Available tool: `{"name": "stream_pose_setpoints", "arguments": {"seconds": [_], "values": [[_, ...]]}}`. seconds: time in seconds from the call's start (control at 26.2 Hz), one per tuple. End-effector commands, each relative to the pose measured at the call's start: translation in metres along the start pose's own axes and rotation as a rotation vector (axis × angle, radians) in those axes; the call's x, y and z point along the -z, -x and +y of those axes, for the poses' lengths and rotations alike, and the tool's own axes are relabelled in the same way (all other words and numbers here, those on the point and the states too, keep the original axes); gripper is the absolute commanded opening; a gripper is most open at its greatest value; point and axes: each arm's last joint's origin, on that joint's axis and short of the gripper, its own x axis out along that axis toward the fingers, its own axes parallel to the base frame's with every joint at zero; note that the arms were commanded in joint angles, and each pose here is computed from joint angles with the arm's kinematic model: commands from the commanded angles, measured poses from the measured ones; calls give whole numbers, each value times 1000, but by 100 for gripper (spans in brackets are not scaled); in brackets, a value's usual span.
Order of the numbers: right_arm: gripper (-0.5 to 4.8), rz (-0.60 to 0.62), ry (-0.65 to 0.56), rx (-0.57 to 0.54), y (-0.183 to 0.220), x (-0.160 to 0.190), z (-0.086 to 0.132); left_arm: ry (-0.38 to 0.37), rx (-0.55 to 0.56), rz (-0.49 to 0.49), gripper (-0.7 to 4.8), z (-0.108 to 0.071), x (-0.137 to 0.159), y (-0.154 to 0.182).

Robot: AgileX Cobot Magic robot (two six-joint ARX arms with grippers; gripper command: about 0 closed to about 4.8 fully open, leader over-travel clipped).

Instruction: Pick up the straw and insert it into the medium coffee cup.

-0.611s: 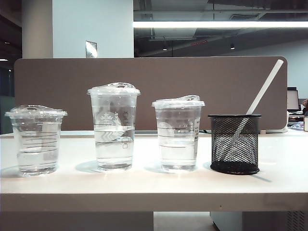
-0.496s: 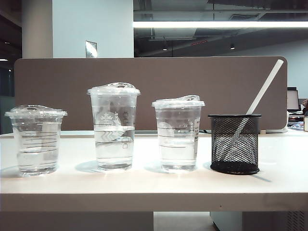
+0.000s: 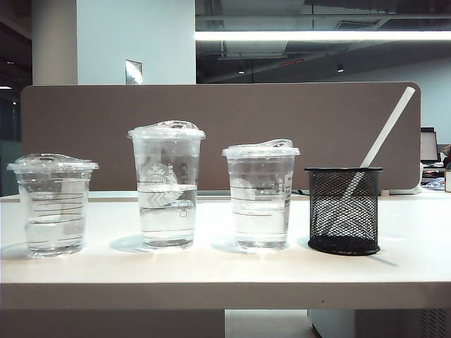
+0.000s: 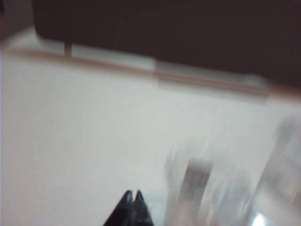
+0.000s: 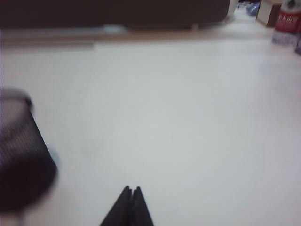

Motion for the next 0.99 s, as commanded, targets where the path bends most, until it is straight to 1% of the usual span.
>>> {"name": "stream_pose_setpoints", "arguments": {"seconds": [0.04, 0.11, 0.23, 0.34, 0.38, 0.46, 0.5, 0.61, 0.69, 0.8, 0.88, 0.92, 0.95, 0.99], "values": [[-1, -156, -182, -28, 15, -39, 2, -36, 38, -240, -3, -10, -56, 20], [-2, -192, -197, -79, 23, -55, 3, -36, 48, -296, -3, -14, -80, 34], [-2, -180, -185, -185, 38, -73, 7, -45, 66, -337, -3, -21, -116, 63], [2, -121, -179, -245, 53, -86, 9, -109, 53, -323, -4, -26, -137, 88], [24, -105, -177, -258, 58, -89, 9, -148, 47, -301, -4, -27, -143, 97], [129, -72, -177, -278, 68, -96, 10, -201, 47, -250, -4, -29, -151, 109], [171, -41, -173, -298, 77, -103, 11, -223, 90, -160, -4, -32, -157, 117], [171, -42, -68, -335, 89, -119, 12, -208, 165, 13, -4, -36, -166, 113], [171, -75, -28, -346, 96, -135, 13, -226, 194, 91, -4, -38, -178, 104], [170, -114, -8, -339, 104, -162, 13, -268, 204, 122, -4, -41, -203, 88], [166, -116, 8, -339, 106, -180, 14, -265, 236, 122, -4, -44, -219, 82], [166, -107, 10, -339, 105, -188, 14, -262, 268, 120, -4, -47, -228, 80], [166, -72, 7, -342, 103, -203, 15, -260, 323, 115, -4, -50, -238, 80], [166, -40, 2, -341, 98, -212, 16, -260, 341, 111, -4, -51, -241, 81]]}}
